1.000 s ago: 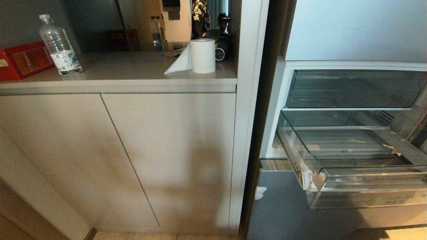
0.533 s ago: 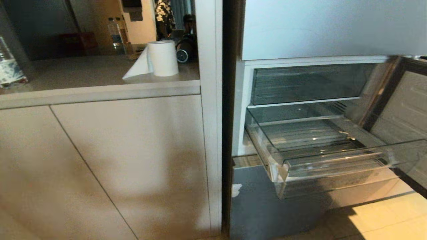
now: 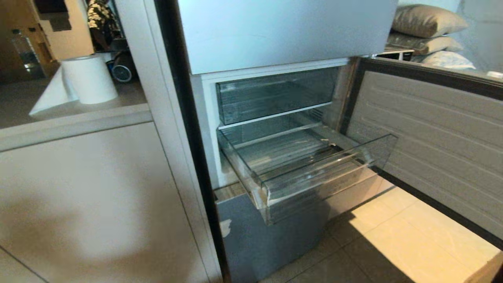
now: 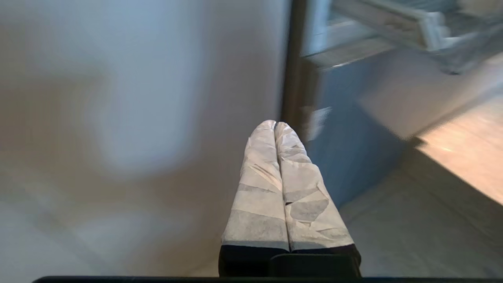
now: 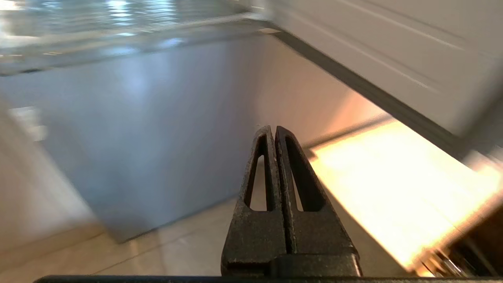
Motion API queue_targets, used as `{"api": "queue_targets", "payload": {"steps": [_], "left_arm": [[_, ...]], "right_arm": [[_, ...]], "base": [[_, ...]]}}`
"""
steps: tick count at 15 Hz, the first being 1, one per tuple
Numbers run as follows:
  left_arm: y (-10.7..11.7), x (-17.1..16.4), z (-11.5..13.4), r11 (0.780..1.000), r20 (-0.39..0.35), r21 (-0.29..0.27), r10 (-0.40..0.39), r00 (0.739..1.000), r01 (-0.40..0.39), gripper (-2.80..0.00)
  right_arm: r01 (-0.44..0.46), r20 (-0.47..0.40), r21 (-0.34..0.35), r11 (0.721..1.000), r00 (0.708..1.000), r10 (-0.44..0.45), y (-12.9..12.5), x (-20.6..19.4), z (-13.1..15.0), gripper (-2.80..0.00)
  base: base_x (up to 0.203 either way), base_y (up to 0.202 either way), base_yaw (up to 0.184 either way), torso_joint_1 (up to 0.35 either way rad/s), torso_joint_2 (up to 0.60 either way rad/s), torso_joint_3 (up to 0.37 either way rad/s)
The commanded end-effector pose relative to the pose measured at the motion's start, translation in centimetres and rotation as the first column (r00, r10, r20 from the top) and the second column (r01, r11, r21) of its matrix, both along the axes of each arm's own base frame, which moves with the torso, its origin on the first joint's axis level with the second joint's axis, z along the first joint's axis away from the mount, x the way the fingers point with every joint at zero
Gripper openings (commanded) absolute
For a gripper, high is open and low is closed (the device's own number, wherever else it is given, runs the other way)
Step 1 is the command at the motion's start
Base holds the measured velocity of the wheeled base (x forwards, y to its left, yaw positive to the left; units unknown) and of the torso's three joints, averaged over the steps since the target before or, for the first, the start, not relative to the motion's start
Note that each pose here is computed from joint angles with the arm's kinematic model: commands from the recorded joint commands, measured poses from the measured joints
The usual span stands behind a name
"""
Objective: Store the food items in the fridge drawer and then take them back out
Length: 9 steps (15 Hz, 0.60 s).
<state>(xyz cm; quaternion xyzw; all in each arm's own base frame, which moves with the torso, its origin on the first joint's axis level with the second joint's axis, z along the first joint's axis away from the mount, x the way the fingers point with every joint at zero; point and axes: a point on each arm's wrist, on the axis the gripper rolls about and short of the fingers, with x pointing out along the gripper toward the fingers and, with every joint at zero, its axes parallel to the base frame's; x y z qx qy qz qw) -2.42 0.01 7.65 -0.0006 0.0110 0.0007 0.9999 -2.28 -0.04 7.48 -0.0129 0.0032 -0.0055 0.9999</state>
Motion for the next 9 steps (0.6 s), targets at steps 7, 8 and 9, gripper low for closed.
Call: {"api": "queue_targets", "payload": {"steps": [7, 8, 9], "left_arm": [[0.0, 0.0, 0.0, 1.0, 0.002, 0.0, 0.0, 1.0, 0.0, -2.8], [0.0, 0.0, 0.0, 1.0, 0.002, 0.0, 0.0, 1.0, 0.0, -2.8], [0.0, 0.0, 0.0, 1.0, 0.003, 0.0, 0.0, 1.0, 0.0, -2.8]], "right_arm": [[0.073, -0.051, 0.042, 0.996, 0.996, -0.071, -0.1, 1.0, 1.9, -2.8], [0.127, -0.072, 0.079, 0.989, 0.99, -0.121, -0.2, 1.6, 3.1, -2.8], [0.188, -0.102, 0.124, 0.974, 0.979, -0.176, -0.3, 2.6, 4.4, -2.8]], "base": [[0.0, 0.005, -0.098, 0.002, 0.0, 0.001], [0.0, 0.0, 0.0, 0.0, 0.0, 0.0], [0.0, 0.0, 0.0, 0.0, 0.0, 0.0]]}}
